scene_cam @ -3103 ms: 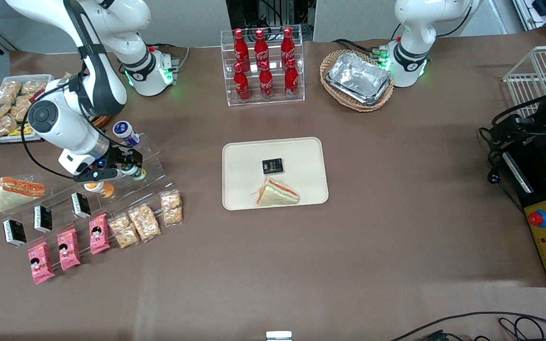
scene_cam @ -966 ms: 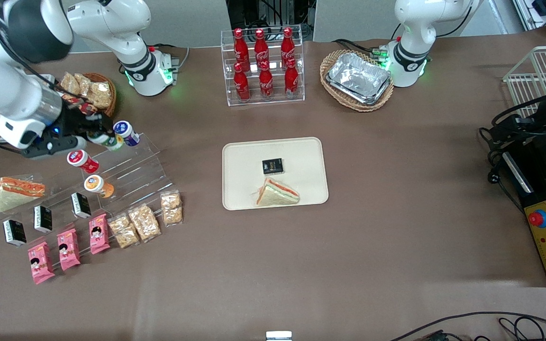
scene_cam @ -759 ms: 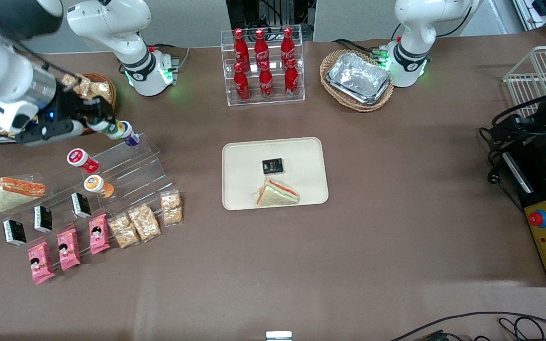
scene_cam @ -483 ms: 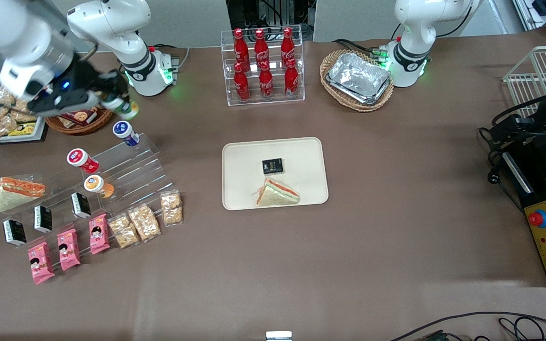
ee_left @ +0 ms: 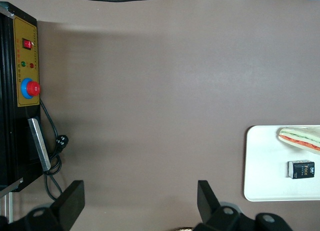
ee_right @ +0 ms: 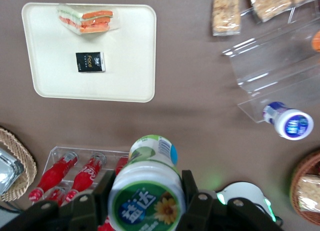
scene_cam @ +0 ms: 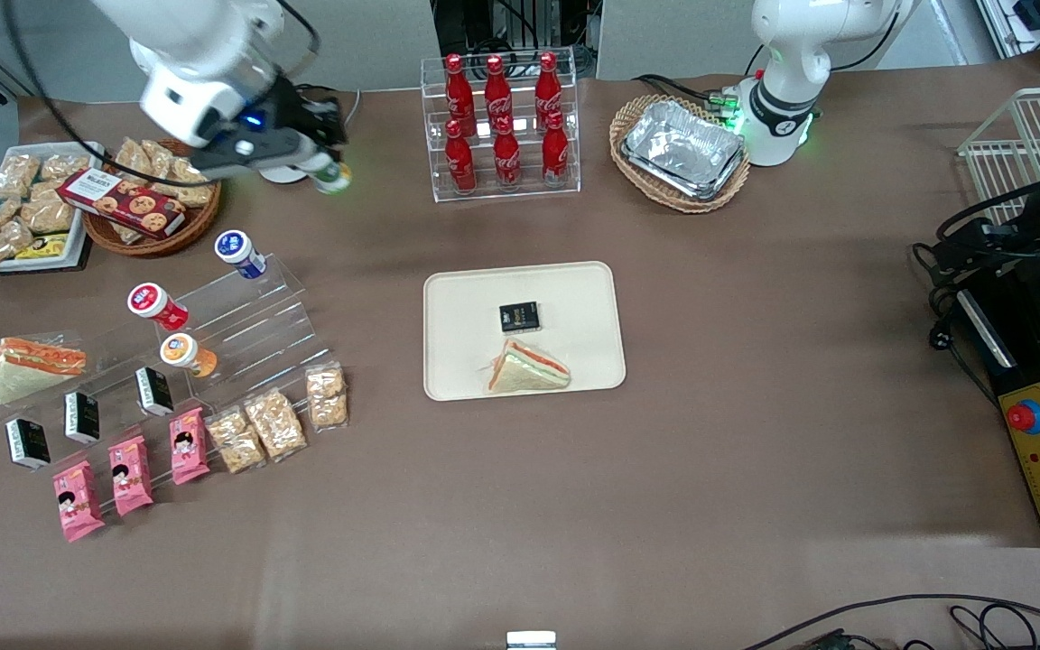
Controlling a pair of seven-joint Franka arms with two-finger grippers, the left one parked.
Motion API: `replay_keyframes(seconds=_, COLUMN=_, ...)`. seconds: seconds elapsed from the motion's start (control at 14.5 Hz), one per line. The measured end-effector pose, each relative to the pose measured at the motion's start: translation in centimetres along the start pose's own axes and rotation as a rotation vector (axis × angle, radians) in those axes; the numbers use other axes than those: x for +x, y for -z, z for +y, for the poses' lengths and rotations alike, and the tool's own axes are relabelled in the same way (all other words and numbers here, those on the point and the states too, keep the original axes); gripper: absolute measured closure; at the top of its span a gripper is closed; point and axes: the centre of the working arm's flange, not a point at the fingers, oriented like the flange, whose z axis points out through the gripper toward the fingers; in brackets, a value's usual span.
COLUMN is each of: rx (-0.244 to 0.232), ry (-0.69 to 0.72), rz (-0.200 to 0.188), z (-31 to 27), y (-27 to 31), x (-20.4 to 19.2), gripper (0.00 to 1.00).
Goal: Place green gum on tray
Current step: 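Carry the green gum bottle with the right gripper toward the white tray, then lower the green gum bottle onto the tray and open the right gripper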
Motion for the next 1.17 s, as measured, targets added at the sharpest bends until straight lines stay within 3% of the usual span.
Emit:
replay_keyframes(seconds=0.41, rx=-0.019, ry=-0.001, rz=0.013, z=-7.6, y=-12.4, x=0.3, gripper=0.41)
replay_keyframes(seconds=1.17, rx=-0.035, ry=-0.032, rz=0.072, z=-8.6, y=-31.7, x=5.3, gripper=0.41)
